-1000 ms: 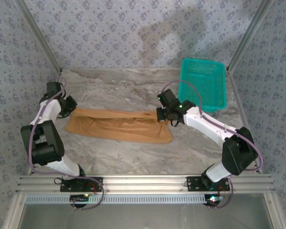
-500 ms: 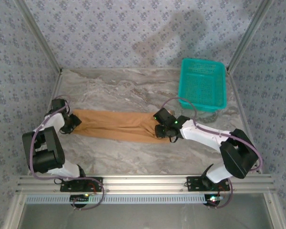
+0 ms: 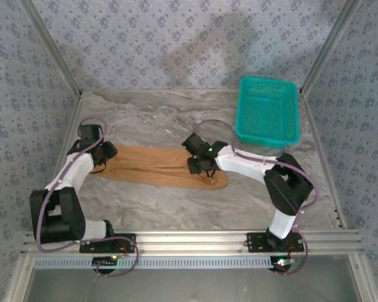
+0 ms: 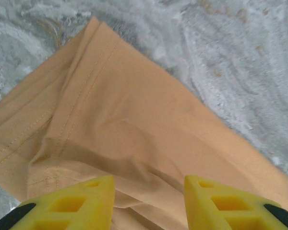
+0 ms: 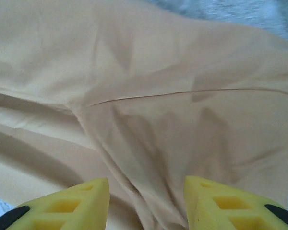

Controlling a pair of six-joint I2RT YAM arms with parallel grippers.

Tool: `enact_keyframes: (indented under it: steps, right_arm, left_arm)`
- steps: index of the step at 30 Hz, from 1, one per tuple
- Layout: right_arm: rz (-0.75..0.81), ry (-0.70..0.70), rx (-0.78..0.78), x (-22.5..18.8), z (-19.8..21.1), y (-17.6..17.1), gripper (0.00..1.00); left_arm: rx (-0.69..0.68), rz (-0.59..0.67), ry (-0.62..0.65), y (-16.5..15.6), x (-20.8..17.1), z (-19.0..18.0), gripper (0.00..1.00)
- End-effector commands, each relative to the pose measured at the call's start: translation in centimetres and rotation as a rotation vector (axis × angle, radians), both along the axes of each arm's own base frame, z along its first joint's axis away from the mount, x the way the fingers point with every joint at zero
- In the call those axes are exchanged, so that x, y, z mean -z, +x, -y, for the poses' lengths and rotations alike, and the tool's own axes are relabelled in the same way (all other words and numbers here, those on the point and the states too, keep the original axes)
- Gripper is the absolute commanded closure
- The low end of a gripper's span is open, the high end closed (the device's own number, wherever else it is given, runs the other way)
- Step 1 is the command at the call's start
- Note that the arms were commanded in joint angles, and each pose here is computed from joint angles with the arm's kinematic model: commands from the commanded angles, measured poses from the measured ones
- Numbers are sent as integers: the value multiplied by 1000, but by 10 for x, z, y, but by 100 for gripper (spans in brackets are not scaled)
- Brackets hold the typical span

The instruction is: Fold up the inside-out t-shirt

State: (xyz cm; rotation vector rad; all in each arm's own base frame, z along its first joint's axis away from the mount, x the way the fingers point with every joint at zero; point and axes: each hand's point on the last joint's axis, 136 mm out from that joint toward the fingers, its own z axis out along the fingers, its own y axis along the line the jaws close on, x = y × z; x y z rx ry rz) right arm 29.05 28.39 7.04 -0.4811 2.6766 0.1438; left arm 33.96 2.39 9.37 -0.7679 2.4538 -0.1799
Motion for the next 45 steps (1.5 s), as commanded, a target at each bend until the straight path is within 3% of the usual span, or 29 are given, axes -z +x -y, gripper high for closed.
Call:
enact_keyframes:
  steps: [1, 5, 14, 19, 25, 30, 33, 39, 45]
  right_arm:
    - [7, -158, -71, 8, 4, -10, 55]
    - [22, -249, -53, 23, 16, -4, 57]
    - [44, -260, -45, 27, 14, 13, 71]
    - [37, -250, -48, 23, 14, 16, 100]
    - [22, -168, -91, -7, -1, 4, 100]
    - [-104, 100, -166, -26, -29, -19, 100]
    - [-89, 172, -138, -29, -23, -1, 100]
    - [-12, -28, 13, -3, 27, 52, 100]
    - [42, -293, 69, 8, 61, 73, 95]
  left_arm:
    - [3, 0, 2, 2, -3, 0, 59]
    - [7, -2, -2, 3, 0, 1, 60]
    - [12, 0, -6, 5, -3, 2, 63]
    - [16, 0, -4, 4, -4, 3, 65]
    - [20, -1, -11, 7, -4, 6, 66]
    - [35, -2, -14, 10, -3, 11, 67]
    - [41, -11, -16, 11, 0, 13, 67]
    - [57, -13, -14, 13, -1, 18, 68]
    - [66, -22, 0, 12, 0, 18, 68]
